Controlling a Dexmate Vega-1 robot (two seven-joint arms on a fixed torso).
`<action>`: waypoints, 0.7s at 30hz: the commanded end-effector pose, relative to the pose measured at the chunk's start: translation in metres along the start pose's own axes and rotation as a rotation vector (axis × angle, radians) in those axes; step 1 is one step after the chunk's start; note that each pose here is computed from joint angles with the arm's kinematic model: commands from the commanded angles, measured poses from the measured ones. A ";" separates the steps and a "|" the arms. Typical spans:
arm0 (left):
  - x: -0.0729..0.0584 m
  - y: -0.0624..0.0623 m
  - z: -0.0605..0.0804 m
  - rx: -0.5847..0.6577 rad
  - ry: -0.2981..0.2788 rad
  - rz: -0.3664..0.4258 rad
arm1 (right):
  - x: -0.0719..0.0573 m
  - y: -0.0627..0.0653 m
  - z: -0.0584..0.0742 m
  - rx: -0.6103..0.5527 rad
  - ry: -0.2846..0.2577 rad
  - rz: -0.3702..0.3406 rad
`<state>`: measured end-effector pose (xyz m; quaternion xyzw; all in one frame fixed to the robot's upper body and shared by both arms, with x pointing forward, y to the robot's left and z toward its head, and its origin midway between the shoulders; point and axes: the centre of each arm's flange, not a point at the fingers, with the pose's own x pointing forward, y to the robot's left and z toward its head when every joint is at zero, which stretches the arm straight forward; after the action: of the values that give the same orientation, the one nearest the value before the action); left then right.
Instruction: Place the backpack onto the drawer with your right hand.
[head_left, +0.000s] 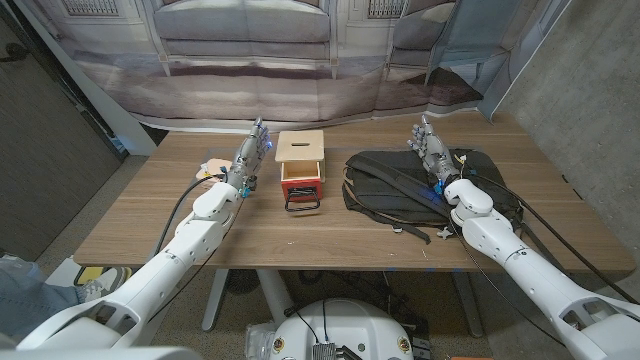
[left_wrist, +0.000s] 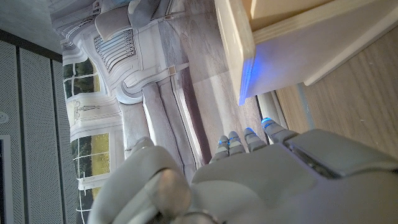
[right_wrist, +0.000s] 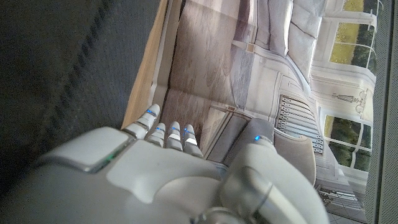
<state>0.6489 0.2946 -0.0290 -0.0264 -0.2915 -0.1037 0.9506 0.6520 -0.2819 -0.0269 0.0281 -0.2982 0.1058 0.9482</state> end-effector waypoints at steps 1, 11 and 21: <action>-0.003 0.000 0.000 -0.018 -0.004 -0.002 | 0.002 0.010 0.002 0.008 -0.016 0.011; 0.000 -0.002 0.007 -0.004 -0.012 -0.014 | 0.000 0.012 0.008 -0.011 -0.027 0.010; -0.003 -0.001 0.011 0.013 -0.003 -0.011 | -0.004 0.014 0.018 -0.021 -0.055 0.006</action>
<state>0.6440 0.2936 -0.0231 -0.0259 -0.2951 -0.1112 0.9486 0.6445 -0.2713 -0.0210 0.0244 -0.3118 0.1089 0.9436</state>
